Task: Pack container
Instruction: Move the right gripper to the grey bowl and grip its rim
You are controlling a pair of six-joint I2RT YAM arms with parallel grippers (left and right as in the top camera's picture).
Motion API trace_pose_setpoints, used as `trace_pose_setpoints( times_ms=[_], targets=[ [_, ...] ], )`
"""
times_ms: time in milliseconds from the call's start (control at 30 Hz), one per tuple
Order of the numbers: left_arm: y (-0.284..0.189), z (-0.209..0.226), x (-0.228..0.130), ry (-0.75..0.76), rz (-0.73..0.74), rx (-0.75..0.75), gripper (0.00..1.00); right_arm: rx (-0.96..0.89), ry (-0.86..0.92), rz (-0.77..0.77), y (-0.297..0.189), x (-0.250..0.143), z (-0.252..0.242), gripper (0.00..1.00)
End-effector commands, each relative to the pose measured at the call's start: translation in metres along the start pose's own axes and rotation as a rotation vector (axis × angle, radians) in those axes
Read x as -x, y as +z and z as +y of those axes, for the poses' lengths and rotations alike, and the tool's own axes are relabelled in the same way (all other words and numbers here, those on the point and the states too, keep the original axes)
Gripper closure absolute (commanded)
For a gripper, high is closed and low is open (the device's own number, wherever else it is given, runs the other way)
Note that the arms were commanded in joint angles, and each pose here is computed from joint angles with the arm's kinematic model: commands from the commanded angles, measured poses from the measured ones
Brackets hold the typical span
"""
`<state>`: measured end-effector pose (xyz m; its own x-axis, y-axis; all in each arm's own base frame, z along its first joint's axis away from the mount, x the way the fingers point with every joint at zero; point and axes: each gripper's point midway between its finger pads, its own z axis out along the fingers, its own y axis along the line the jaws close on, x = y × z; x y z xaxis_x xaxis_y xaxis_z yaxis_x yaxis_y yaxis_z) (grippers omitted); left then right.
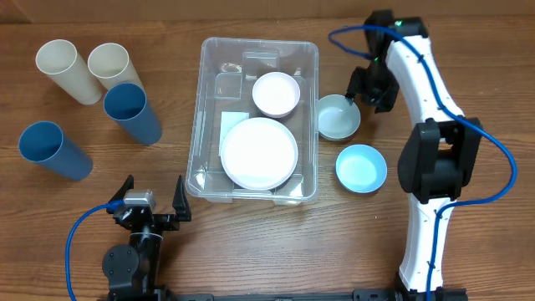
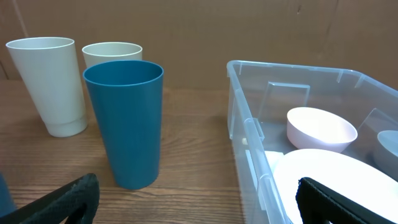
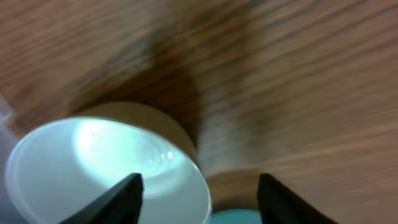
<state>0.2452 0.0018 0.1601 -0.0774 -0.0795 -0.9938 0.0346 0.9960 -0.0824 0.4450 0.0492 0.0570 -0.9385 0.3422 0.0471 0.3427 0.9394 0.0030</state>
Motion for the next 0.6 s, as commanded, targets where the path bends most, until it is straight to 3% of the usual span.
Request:
trace_pose_setpoints(
  times_ms=[0, 67, 100, 200, 367, 567],
  targets=[
    [0.0, 0.002, 0.0, 0.012, -0.005, 0.011, 0.0, -0.009, -0.003, 0.055, 0.03, -0.014, -0.005, 0.45],
    [0.0, 0.002, 0.0, 0.012, -0.005, 0.011, 0.0, -0.011, 0.002, 0.067, 0.045, -0.018, -0.007, 0.57],
    [0.0, 0.002, 0.0, 0.012, -0.005, 0.011, 0.0, -0.013, 0.014, 0.067, 0.049, -0.019, -0.008, 0.78],
    [0.0, 0.002, 0.0, 0.012, -0.005, 0.011, 0.0, -0.008, 0.017, 0.056, 0.05, -0.016, -0.007, 0.96],
    [0.0, 0.002, 0.0, 0.012, -0.005, 0.011, 0.0, 0.006, 0.056, 0.017, 0.036, 0.002, -0.017, 0.96],
    [0.0, 0.002, 0.0, 0.012, -0.005, 0.011, 0.0, 0.015, 0.136, -0.114, -0.049, 0.042, -0.052, 0.96]
  ],
)
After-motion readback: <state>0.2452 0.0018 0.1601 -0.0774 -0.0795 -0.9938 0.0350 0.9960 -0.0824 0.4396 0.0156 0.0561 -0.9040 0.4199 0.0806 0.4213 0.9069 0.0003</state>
